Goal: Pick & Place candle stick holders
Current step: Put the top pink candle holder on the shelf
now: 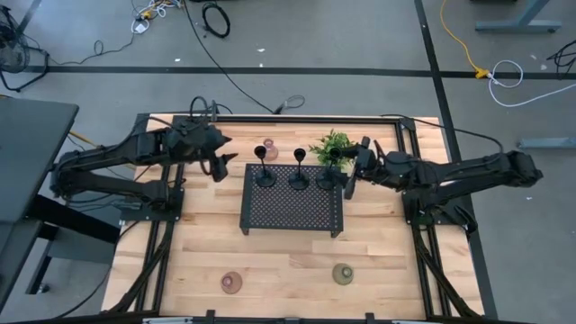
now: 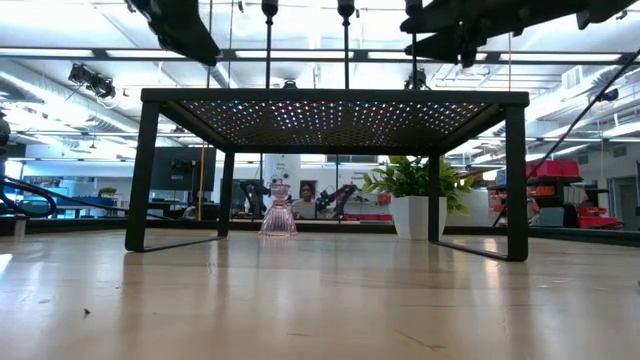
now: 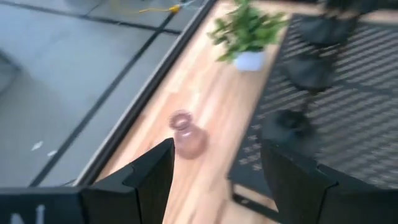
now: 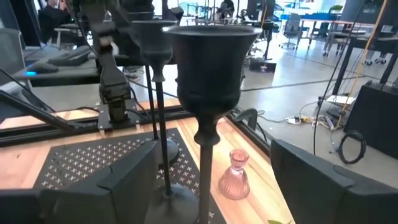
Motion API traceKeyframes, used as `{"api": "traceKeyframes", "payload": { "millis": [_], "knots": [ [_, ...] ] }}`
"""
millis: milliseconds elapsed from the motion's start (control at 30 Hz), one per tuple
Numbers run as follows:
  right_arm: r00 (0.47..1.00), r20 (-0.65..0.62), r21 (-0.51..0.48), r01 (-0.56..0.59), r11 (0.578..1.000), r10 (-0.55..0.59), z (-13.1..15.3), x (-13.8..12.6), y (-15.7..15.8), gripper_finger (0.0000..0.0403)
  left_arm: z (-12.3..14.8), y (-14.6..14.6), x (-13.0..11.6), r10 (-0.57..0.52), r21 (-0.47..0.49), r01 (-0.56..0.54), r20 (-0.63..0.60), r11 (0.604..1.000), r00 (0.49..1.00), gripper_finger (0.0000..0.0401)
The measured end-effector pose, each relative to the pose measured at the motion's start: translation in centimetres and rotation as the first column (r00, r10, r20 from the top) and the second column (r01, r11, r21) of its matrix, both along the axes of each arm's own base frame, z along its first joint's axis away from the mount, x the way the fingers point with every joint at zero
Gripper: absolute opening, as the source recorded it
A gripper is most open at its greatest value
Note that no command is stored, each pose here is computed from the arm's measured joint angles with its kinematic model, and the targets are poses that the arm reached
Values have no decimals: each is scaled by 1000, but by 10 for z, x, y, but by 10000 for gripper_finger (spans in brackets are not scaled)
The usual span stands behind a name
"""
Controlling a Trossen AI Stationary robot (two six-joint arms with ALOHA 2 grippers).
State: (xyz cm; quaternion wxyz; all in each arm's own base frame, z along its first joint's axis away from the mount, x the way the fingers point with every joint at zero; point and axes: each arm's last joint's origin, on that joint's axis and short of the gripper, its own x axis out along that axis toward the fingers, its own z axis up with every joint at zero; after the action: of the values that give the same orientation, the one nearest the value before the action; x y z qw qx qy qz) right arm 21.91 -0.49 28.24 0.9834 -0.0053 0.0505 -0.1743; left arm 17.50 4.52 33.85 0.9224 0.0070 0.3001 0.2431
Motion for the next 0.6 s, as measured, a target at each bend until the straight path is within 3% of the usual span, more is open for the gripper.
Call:
{"api": "traceKeyframes", "payload": {
  "millis": [367,600],
  "knots": [
    [998,-58,35,2,999,0,2,-18,0,307,-47,38,46,110,43,-102,-274,994,955,238],
    [992,-129,76,1,997,9,-1,-33,3,307,-69,80,58,144,22,-144,-311,989,939,238]
  ]
}}
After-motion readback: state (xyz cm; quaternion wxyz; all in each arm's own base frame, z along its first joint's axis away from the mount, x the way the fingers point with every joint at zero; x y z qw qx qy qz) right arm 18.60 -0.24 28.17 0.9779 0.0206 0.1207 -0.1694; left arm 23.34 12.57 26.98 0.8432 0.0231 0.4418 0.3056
